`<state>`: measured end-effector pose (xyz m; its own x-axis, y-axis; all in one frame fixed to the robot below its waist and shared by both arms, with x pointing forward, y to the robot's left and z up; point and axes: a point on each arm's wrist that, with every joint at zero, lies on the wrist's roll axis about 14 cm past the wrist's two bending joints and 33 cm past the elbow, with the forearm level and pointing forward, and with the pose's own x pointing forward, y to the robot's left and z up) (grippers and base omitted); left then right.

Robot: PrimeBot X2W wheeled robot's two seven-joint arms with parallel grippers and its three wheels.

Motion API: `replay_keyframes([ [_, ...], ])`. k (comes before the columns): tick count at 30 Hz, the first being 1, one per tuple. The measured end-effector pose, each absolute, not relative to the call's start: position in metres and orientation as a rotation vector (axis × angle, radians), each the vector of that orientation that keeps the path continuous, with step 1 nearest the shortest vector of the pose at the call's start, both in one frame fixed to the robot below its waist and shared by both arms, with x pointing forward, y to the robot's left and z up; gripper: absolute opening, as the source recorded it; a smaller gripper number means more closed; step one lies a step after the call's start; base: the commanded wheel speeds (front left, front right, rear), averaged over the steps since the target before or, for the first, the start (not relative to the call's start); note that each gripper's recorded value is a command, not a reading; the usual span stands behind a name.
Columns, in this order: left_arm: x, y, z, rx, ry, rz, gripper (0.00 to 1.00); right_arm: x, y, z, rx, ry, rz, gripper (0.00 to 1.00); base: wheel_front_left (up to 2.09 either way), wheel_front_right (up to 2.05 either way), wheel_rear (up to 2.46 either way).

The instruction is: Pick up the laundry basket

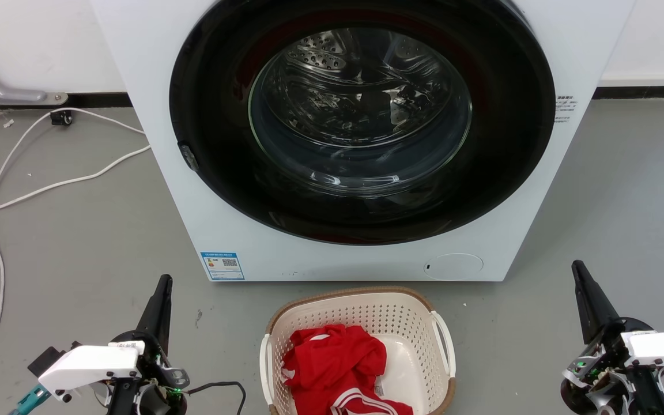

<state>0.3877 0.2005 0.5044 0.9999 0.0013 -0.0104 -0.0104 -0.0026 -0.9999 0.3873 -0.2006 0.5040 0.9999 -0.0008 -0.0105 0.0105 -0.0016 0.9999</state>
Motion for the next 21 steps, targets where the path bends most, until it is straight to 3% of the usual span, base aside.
replay_keyframes([
  [21, 0.3876, 0.2004, 0.5043, -1.572, 0.008, 0.009, 0.00, 0.3875, -0.2008, 0.5042, 1.570, 0.008, -0.008, 0.00, 0.00, 0.00, 0.00],
])
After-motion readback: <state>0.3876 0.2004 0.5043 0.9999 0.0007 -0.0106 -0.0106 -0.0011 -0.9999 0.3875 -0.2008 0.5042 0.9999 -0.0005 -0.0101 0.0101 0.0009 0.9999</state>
